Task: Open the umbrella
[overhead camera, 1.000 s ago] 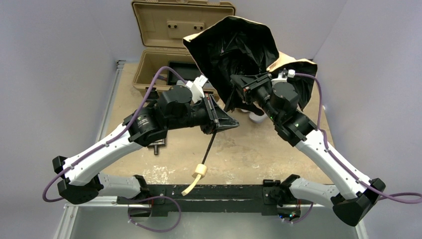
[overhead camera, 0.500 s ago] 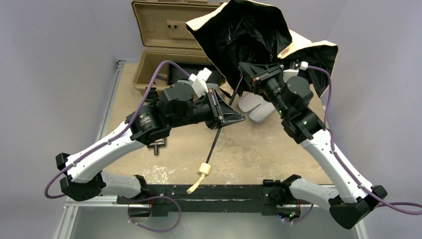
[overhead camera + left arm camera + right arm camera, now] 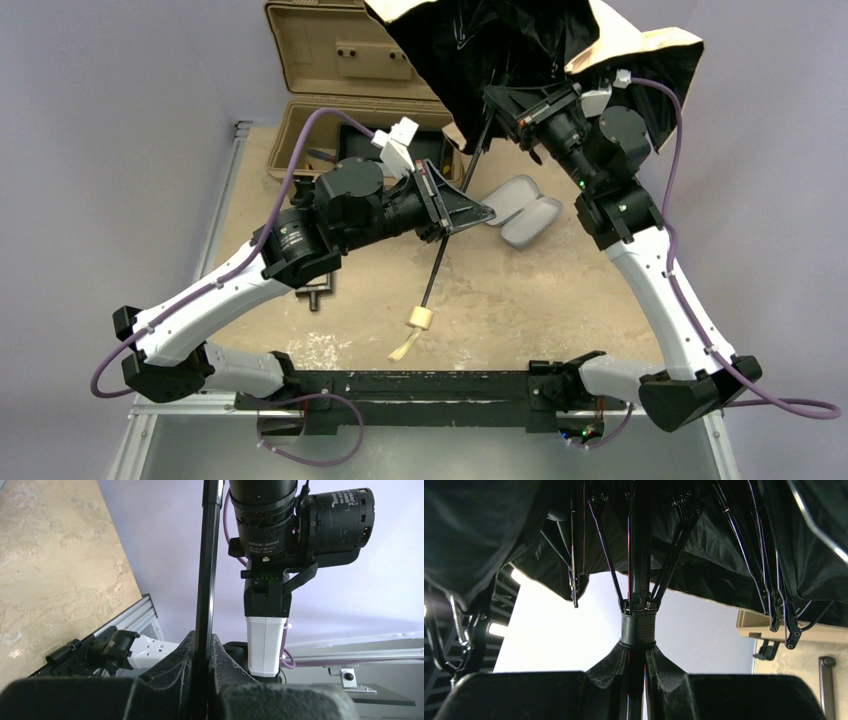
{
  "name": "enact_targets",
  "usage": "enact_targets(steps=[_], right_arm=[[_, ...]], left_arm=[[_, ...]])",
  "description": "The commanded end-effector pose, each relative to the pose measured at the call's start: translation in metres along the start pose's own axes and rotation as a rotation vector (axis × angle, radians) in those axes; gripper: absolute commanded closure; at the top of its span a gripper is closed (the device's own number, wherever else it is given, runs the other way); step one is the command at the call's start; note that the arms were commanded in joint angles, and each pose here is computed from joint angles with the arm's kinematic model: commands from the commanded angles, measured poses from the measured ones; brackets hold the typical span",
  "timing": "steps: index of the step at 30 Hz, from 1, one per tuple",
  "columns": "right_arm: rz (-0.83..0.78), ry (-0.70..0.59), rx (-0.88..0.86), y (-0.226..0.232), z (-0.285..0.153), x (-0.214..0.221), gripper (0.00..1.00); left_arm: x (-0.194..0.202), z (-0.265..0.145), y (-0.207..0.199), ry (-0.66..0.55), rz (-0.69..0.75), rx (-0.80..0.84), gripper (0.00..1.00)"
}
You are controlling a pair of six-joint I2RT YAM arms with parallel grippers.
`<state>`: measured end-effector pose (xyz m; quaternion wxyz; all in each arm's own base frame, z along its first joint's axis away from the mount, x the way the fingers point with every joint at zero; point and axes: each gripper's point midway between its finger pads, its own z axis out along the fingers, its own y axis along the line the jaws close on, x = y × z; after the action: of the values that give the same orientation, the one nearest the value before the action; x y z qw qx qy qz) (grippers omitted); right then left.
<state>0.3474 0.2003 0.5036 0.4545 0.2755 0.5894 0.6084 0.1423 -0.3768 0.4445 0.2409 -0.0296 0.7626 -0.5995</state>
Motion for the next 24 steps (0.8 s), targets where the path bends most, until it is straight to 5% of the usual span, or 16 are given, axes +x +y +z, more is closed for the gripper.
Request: enact_targets(steps=[1, 24], right_arm=[[-0.060, -0.925, -0.217, 0.073, -0.040, -0.220, 0.91], [-0.092, -1.175, -0.361, 0.108, -0.068, -0.341, 0.80]], left_arm=[[0.104, -0.083, 0.019, 0.511, -0.050, -0.106, 1.00], [0.157, -0.134, 0.037, 0.827, -0.009, -0.126, 1.00]])
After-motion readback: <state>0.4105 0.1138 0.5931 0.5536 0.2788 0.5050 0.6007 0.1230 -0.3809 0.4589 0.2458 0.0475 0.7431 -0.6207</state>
